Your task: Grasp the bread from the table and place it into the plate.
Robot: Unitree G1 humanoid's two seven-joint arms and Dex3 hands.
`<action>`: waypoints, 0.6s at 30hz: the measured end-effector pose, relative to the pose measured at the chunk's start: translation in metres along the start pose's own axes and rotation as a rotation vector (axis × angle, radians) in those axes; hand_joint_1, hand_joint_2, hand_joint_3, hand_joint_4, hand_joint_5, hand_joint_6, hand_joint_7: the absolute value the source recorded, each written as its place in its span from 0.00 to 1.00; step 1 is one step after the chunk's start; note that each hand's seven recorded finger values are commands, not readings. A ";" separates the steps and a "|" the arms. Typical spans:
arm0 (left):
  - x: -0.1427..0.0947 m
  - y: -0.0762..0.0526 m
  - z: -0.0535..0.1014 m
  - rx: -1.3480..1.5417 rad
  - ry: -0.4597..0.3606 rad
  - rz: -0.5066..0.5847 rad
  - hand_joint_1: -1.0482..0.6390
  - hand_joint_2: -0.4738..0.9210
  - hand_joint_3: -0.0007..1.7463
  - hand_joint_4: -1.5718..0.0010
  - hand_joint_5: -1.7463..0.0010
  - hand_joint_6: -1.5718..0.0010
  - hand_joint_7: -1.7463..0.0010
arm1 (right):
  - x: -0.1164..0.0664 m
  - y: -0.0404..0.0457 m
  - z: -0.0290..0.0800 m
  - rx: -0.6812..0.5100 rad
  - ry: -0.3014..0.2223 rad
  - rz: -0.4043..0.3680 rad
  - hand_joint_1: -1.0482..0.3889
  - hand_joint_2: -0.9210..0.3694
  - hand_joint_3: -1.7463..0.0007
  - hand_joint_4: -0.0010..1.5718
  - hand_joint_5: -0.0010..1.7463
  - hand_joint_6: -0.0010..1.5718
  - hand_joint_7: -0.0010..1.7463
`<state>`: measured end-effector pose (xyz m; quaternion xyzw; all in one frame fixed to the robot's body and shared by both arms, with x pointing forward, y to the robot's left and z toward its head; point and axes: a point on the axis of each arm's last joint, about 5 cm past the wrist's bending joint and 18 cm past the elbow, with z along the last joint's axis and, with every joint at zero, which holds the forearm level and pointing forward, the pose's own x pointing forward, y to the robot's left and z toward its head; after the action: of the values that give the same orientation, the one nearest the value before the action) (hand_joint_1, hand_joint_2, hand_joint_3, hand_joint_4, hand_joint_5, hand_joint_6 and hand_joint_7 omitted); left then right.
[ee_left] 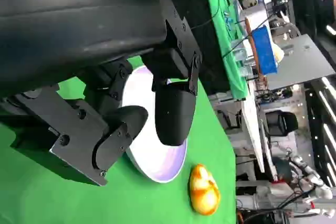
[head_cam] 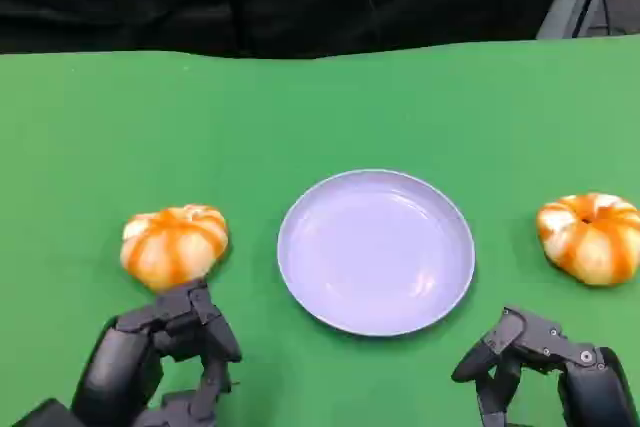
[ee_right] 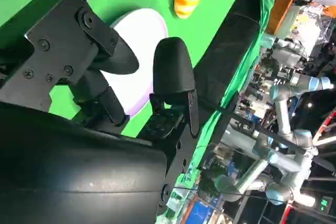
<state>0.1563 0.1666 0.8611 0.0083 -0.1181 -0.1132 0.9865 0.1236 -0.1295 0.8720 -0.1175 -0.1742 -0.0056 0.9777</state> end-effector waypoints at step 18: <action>-0.001 0.000 -0.002 -0.001 0.003 0.002 0.61 0.63 0.75 0.48 0.01 0.50 0.13 | 0.000 -0.0001 -0.001 -0.001 0.002 -0.005 0.76 0.51 0.19 0.60 0.99 0.55 0.76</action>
<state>0.1555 0.1667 0.8585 0.0081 -0.1167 -0.1125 0.9867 0.1241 -0.1297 0.8715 -0.1177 -0.1737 -0.0085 0.9777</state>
